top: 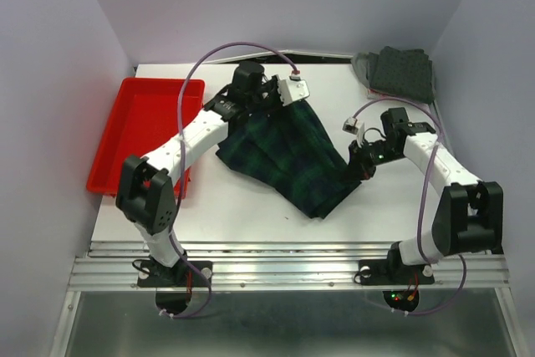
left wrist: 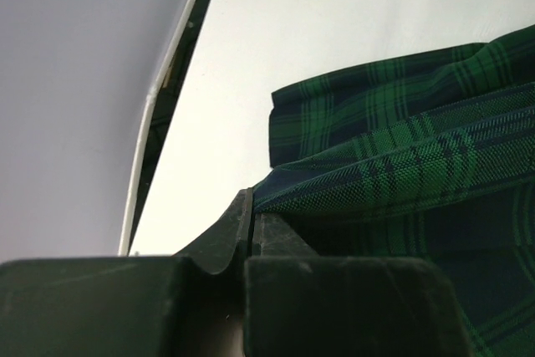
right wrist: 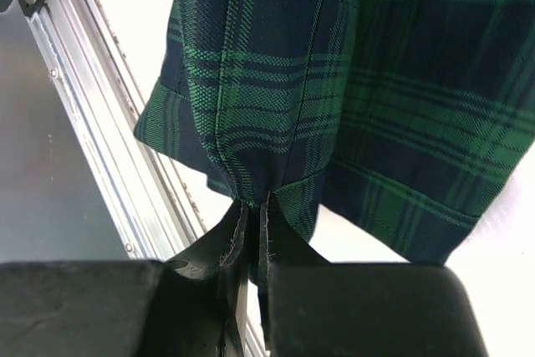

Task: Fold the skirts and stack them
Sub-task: Fold the skirt

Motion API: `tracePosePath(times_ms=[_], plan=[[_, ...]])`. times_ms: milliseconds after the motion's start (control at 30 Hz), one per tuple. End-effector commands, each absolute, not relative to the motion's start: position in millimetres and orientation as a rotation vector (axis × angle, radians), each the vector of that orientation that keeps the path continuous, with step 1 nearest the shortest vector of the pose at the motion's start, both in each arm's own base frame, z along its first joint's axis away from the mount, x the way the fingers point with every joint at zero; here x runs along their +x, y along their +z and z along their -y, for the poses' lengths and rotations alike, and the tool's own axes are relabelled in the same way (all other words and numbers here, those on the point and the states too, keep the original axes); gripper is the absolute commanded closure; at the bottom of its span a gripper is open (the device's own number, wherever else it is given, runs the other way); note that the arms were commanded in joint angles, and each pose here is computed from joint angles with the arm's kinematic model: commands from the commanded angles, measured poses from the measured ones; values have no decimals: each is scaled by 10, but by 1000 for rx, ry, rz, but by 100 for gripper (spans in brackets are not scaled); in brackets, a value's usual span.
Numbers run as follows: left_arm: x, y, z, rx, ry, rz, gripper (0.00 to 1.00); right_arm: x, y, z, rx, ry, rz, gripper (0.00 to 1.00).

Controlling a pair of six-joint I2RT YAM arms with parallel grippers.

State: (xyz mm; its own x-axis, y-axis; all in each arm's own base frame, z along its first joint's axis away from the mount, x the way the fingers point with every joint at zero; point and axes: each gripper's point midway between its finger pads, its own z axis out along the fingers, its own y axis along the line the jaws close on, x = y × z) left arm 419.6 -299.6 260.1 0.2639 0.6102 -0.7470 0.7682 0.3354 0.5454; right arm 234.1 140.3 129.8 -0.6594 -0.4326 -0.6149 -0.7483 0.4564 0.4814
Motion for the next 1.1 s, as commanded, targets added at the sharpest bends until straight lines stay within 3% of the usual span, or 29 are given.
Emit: tracePosePath(times_ms=[0, 267, 400, 500, 600, 633, 700, 733, 767, 833, 867, 933, 1033, 1067], plan=[[4575, 3215, 3146, 1222, -120, -1266, 100, 2320, 1048, -1238, -956, 1102, -2371, 99], [4998, 2484, 3629, 1294, -189, -1323, 100, 2386, 593, -1076, -907, 1192, -2523, 99], [5203, 1997, 3675, 1310, -149, -1407, 96, 2421, 445, -1073, -860, 1240, -2588, 93], [5370, 1765, 3655, 1302, -95, -1453, 89, 2425, 358, -1067, -843, 1261, -2619, 91], [5503, 1750, 3671, 1257, -74, -1477, 73, 2449, 359, -1077, -821, 1270, -2628, 91], [5535, 1758, 3675, 1237, -73, -1487, 61, 2463, 370, -1081, -817, 1270, -2625, 88], [5600, 2049, 3685, 1175, -64, -1459, 53, 2511, 441, -1103, -793, 1275, -2614, 80], [5603, 2187, 3685, 1136, -76, -1457, 46, 2532, 473, -1110, -780, 1276, -2614, 67], [5601, 2385, 3679, 1108, -84, -1443, 40, 2554, 521, -1123, -772, 1280, -2604, 60], [5491, 2812, 3651, 1071, -110, -1412, 38, 2665, 708, -1137, -765, 1258, -2572, 48], [5413, 2944, 3612, 1055, -133, -1437, 32, 2720, 798, -1144, -732, 1246, -2575, 39], [5250, 3310, 3473, 1003, -142, -1453, 31, 2908, 1019, -1148, -710, 1192, -2537, 37], [4883, 3415, 3233, 1010, -195, -1568, 31, 3137, 1315, -1087, -596, 1117, -2502, 31], [4740, 3168, 3156, 1005, -227, -1669, 31, 3167, 1378, -1089, -545, 1108, -2512, 31]])
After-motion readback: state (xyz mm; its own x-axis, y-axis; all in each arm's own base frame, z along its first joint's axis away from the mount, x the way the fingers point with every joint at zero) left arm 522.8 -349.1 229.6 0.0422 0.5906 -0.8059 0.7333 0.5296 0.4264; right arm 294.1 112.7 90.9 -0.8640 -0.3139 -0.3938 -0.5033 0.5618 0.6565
